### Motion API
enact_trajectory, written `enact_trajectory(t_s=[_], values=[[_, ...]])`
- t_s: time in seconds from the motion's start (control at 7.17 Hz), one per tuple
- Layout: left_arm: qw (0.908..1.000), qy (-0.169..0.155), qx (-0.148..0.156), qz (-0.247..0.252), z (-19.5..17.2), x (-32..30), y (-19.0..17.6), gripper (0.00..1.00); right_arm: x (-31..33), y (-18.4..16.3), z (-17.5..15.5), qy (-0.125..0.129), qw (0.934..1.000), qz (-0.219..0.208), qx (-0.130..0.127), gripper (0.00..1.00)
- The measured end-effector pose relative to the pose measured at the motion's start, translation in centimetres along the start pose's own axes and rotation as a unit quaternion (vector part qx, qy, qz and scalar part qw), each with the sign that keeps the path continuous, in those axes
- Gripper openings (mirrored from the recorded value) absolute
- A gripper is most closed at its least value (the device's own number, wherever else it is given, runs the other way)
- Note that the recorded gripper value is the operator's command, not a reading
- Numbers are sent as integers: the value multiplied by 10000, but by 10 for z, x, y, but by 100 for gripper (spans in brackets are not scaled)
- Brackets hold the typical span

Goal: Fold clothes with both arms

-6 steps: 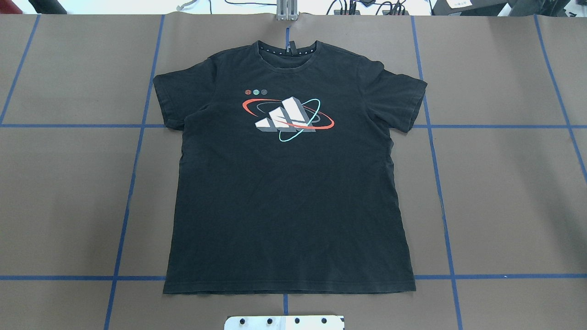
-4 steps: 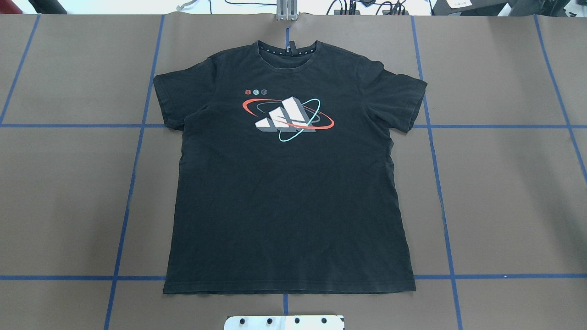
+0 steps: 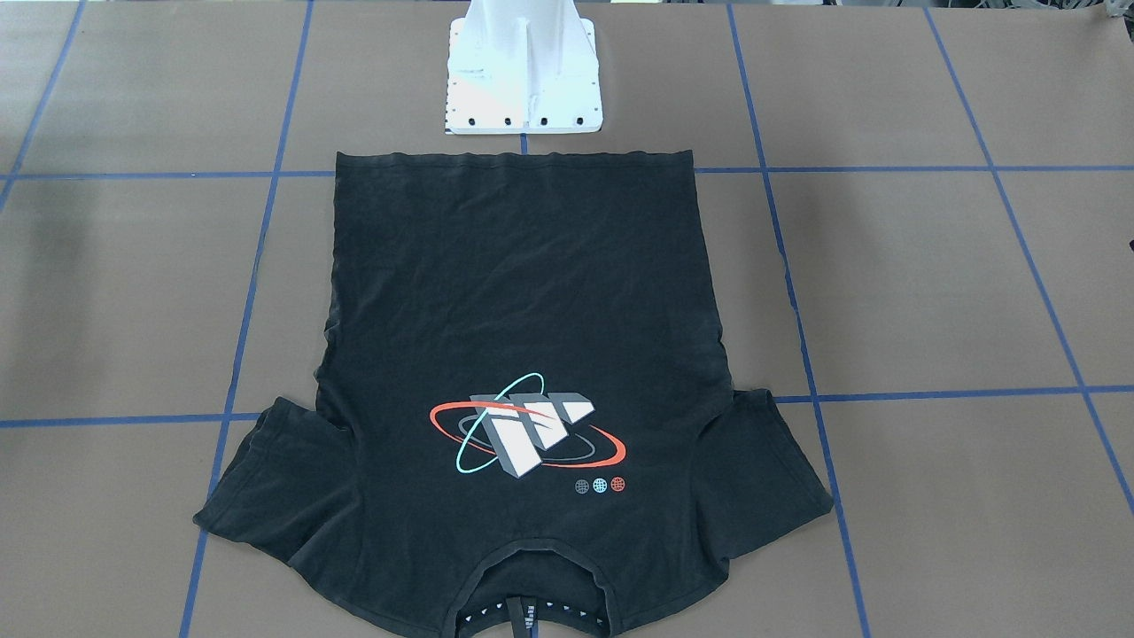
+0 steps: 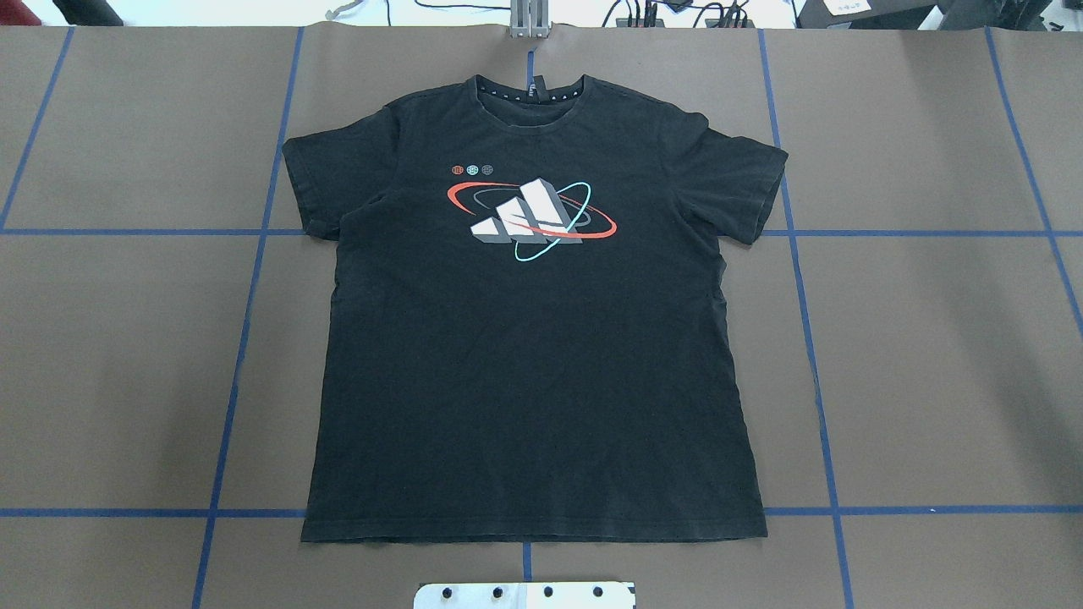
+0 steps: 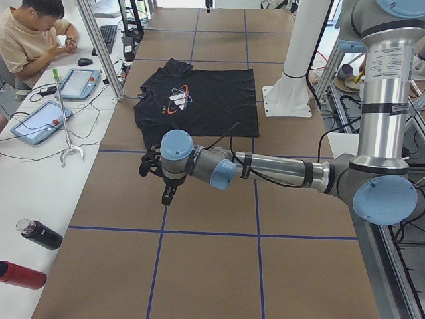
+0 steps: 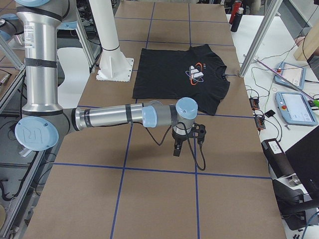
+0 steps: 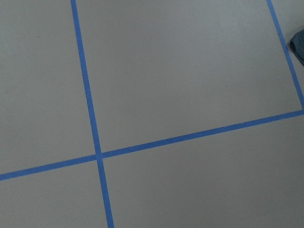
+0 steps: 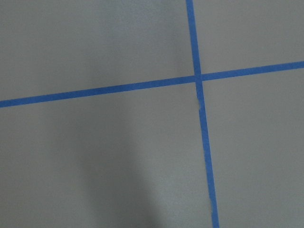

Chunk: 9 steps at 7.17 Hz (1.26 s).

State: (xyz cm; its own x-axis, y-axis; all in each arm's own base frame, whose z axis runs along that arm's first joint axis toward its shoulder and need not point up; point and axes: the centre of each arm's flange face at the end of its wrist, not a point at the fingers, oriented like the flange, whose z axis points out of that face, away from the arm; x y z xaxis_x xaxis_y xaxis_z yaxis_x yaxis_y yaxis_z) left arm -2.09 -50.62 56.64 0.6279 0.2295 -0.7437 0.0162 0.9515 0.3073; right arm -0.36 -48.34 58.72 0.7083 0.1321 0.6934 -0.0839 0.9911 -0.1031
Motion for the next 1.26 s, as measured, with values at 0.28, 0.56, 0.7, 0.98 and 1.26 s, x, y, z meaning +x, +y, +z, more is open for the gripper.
enact_trajectory(t_s=[0.28,0.56,0.7,0.98,1.26], values=[[9999,11,76,96,-1,1,-3,99,-26,0,10,-281,9991,-270,-137,100],[9997,22,141,188,1,1,-5,99,-88,-31,42,-548,9945,-883,-117,100],[9995,32,195,257,1,1,-6,99,-125,-64,62,-611,9937,-937,-112,100],[9986,48,323,426,0,6,-9,99,-226,-135,88,-563,9941,-920,-91,99],[9978,35,402,517,-1,8,-11,99,-294,-166,102,-539,9942,-880,304,96]])
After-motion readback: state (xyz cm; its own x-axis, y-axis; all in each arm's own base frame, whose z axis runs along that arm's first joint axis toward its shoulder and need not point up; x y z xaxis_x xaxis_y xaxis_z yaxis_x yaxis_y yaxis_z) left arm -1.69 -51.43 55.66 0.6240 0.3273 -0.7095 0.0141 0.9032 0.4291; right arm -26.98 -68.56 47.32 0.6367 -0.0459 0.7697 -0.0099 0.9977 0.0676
